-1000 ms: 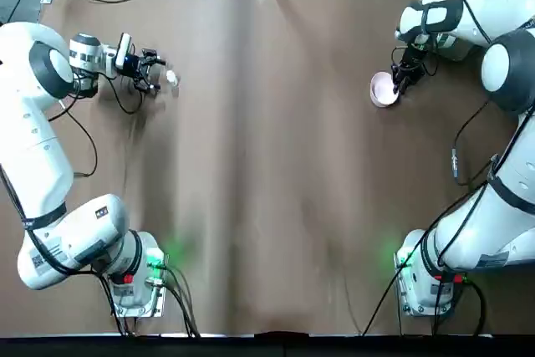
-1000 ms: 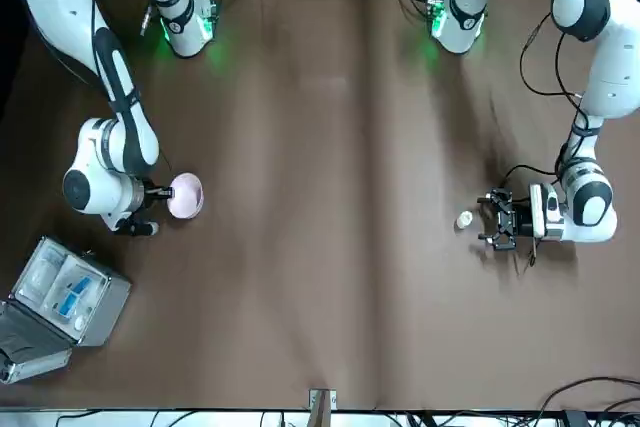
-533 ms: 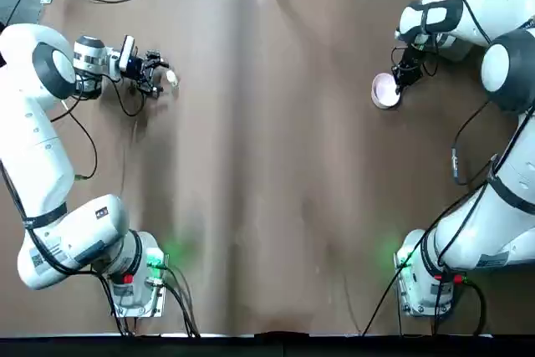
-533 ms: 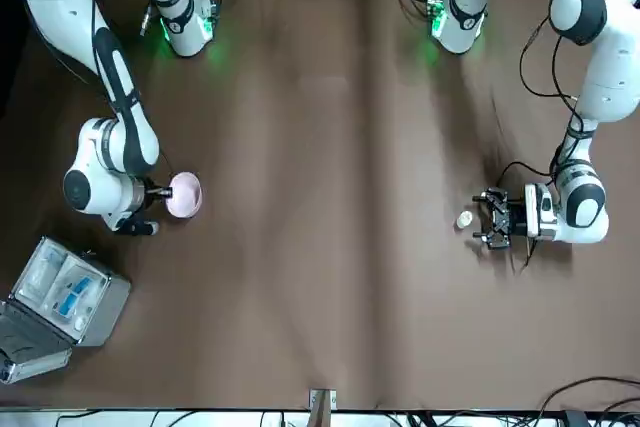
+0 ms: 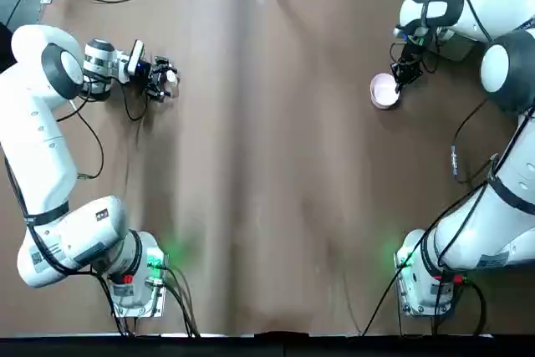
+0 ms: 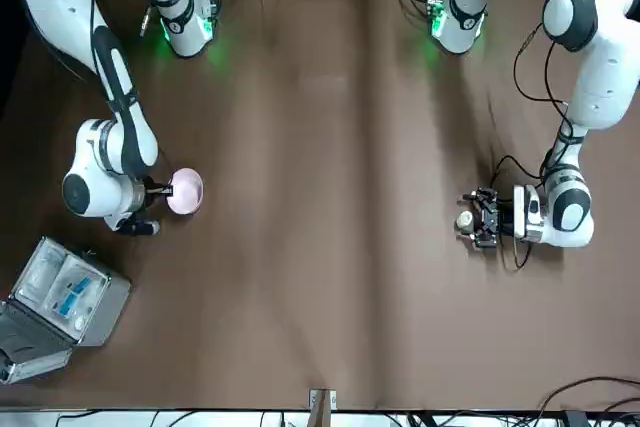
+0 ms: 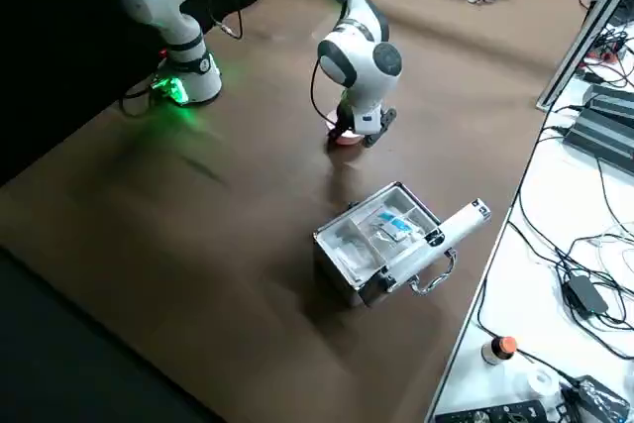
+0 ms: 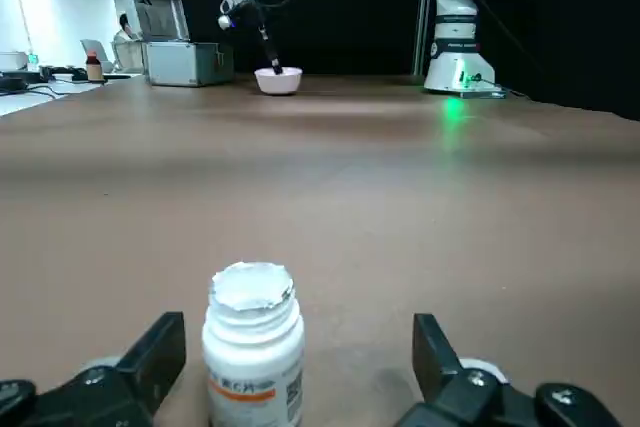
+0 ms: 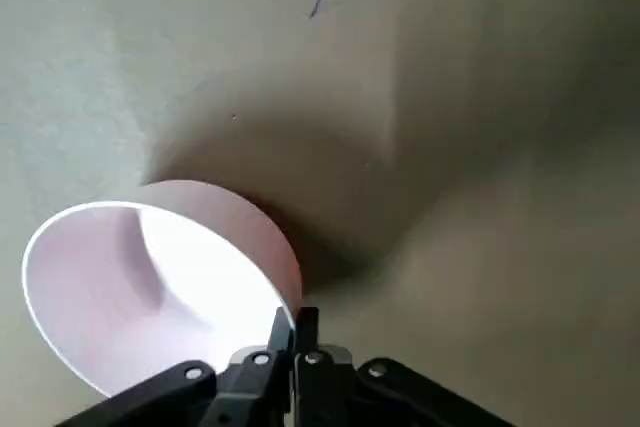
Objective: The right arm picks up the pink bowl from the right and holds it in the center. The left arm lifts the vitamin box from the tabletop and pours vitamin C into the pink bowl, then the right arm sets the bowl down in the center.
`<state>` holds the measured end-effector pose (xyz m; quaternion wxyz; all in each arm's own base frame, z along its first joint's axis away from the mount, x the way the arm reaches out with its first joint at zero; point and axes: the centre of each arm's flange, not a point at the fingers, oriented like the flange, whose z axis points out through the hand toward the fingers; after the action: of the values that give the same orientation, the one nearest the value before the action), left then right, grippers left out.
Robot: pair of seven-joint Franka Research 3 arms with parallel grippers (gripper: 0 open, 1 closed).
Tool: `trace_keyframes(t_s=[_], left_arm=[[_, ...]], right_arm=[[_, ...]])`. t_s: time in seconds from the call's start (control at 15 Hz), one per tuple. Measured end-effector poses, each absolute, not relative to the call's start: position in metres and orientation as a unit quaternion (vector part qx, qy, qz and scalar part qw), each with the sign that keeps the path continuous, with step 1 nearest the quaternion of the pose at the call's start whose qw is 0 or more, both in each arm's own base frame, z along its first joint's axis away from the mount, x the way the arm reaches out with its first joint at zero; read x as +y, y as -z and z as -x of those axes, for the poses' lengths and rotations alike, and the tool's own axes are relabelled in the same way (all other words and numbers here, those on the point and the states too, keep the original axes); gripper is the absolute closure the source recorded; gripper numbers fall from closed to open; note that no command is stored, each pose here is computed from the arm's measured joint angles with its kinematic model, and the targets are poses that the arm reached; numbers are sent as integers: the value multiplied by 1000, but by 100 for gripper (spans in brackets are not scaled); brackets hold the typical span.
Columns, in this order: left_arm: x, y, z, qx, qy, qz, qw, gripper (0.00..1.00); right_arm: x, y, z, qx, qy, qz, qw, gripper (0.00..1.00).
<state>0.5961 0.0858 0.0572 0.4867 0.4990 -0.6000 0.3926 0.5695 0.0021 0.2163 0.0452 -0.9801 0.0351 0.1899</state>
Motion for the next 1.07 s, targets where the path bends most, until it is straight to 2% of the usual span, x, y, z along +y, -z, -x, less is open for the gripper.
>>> trace_keyframes(t_s=[0.33,0.6,0.73,0.87,1.0,1.07], left_arm=[[83,-56,-597,-601,-392,-497,487,1],[86,-57,-598,-601,-393,-499,486,6],[86,-57,-598,-601,-393,-499,485,22],[87,-57,-598,-601,-393,-499,485,24],[87,-57,-598,-602,-394,-498,484,43],[87,-57,-598,-602,-394,-498,484,44]], right_arm=[[47,-275,-600,115,-198,973,34,97],[87,-332,-615,180,-208,961,34,97],[113,-355,-617,212,-210,954,28,97],[143,-374,-616,245,-221,943,32,97],[174,-390,-612,268,-227,935,37,97],[190,-397,-611,281,-225,932,38,97]])
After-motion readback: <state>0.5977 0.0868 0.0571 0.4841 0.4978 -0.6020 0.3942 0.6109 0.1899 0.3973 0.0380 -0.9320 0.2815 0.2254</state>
